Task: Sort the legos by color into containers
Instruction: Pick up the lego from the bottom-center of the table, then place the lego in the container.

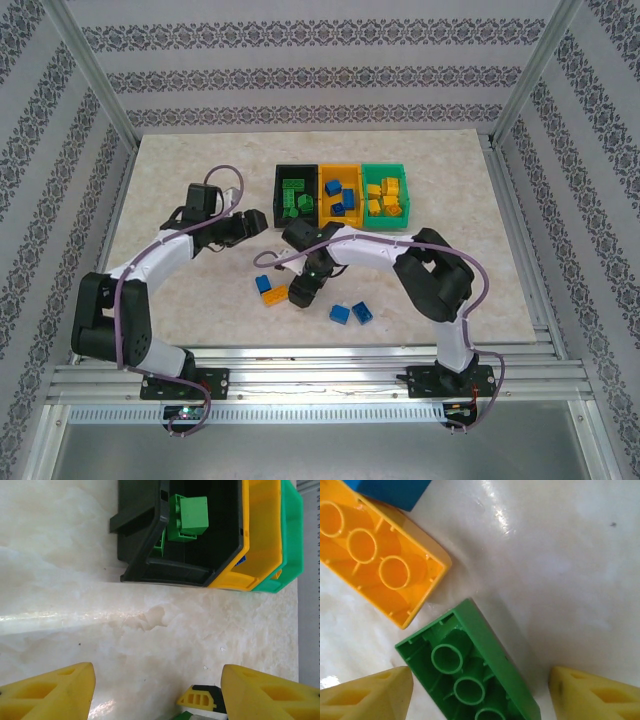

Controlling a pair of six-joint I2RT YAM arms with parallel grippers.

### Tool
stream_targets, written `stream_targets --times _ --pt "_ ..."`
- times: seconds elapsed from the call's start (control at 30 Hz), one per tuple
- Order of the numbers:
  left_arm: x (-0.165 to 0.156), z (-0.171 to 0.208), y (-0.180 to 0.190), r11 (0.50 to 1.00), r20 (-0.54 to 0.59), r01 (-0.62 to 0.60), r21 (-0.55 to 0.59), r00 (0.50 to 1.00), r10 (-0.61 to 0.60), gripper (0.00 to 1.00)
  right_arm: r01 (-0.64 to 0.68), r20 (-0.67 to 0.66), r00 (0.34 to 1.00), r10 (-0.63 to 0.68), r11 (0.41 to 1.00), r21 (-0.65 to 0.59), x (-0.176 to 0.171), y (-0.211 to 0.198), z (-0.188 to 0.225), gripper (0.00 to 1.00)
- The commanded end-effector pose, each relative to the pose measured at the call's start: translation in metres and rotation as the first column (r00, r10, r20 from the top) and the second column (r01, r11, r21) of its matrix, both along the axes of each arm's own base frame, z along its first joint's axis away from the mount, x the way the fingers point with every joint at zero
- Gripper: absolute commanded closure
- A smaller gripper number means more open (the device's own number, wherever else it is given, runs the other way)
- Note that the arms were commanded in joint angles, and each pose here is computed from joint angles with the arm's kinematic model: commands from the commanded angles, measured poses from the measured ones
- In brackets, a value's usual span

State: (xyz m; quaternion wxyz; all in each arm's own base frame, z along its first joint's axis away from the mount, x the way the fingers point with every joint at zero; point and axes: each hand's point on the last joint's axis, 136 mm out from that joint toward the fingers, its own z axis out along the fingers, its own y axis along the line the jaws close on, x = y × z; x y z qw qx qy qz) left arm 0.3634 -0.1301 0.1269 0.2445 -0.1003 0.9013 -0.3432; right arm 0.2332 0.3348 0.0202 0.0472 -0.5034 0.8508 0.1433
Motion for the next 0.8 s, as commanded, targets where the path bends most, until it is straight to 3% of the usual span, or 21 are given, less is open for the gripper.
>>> stream_targets --times 0.0,0.1,0.3,0.43,0.57,0.77 --pt "-0.002 0.007 0.012 1.000 0.021 -0.027 -0.001 0.999 0.027 0.33 -0.015 -0.018 1.000 0.015 1.000 -0.003 -0.001 0.005 -0.001 0.47" --pt "-0.004 0.009 0.019 0.999 0.026 -0.043 0.001 0.999 0.043 0.33 -0.004 -0.032 0.999 0.004 1.000 0.004 0.000 0.006 -0.001 0.68" --pt "-0.008 0.008 0.027 0.998 0.023 -0.058 0.002 0.998 0.058 0.33 0.054 -0.023 0.998 -0.053 0.995 0.083 0.016 0.012 0.018 0.87" --pt "-0.010 0.008 0.029 0.998 0.022 -0.059 0.004 0.998 0.059 0.33 0.127 -0.011 0.992 -0.128 0.974 0.187 0.040 0.019 0.043 0.88" --pt "-0.012 0.010 0.031 0.998 0.025 -0.064 0.002 0.998 0.063 0.33 0.227 0.017 0.969 -0.246 0.917 0.327 0.081 0.029 0.080 0.89" --pt "-0.019 0.009 0.032 0.998 0.021 -0.068 0.000 0.997 0.068 0.33 0.373 0.087 0.889 -0.449 0.822 0.430 0.153 0.037 0.123 0.88"
